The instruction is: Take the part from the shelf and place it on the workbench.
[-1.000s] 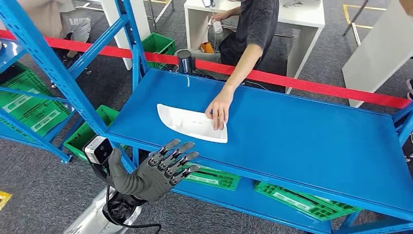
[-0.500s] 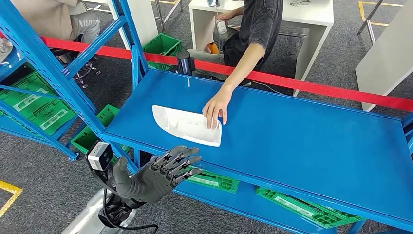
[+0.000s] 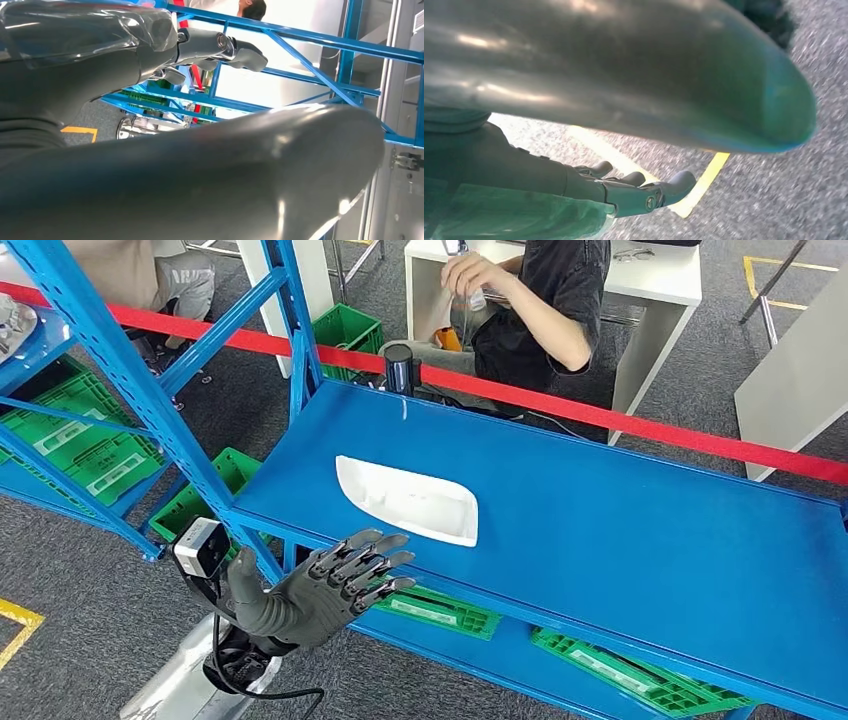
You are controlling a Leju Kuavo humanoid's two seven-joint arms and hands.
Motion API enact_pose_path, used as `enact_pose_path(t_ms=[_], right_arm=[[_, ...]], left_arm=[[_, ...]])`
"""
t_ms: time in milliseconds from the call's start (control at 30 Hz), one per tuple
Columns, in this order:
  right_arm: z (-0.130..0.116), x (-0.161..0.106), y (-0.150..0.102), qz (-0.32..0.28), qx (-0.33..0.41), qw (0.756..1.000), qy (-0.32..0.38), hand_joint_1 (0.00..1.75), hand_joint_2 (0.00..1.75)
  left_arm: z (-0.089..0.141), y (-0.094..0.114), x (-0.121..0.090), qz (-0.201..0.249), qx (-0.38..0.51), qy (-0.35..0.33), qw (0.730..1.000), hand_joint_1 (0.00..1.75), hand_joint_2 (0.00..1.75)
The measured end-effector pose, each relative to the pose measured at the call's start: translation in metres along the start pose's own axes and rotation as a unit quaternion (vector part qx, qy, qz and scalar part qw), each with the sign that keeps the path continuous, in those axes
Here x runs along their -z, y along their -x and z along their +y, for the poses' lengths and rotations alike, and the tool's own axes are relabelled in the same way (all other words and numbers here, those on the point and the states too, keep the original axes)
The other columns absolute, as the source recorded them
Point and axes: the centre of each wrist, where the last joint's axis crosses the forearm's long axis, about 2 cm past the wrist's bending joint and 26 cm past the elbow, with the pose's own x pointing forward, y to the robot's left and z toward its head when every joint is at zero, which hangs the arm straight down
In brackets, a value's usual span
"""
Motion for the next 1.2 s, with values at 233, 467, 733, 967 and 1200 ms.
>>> enact_pose_path(t_ms=[233,467,733,967,1200], right_arm=[[-0.0040,-0.0003,-0.0031,-0.001,-0.003,1.000,0.004,0.00,0.00],[-0.0031,0.0000,-0.0044,-0.001,-0.006,1.000,0.002,0.00,0.00],[0.0010,0.0009,-0.0069,-0.003,-0.015,1.000,-0.003,0.00,0.00],[0.0007,0.0009,-0.0069,-0.003,-0.016,1.000,-0.004,0.00,0.00],[-0.0020,0.0004,-0.0073,-0.003,-0.016,1.000,-0.002,0.00,0.00]], left_arm=[[-0.0001,0.0001,0.0002,-0.001,0.001,-0.001,1.000,0.00,0.00],[0.0004,-0.0003,-0.0026,0.002,0.005,-0.006,1.000,0.00,0.00],[0.0011,-0.0022,-0.0063,0.004,0.013,-0.010,1.000,0.00,0.00],[-0.0007,-0.0012,-0.0069,0.002,0.011,-0.008,1.000,0.00,0.00],[-0.0015,0.0001,-0.0080,0.002,0.008,-0.007,1.000,0.00,0.87]])
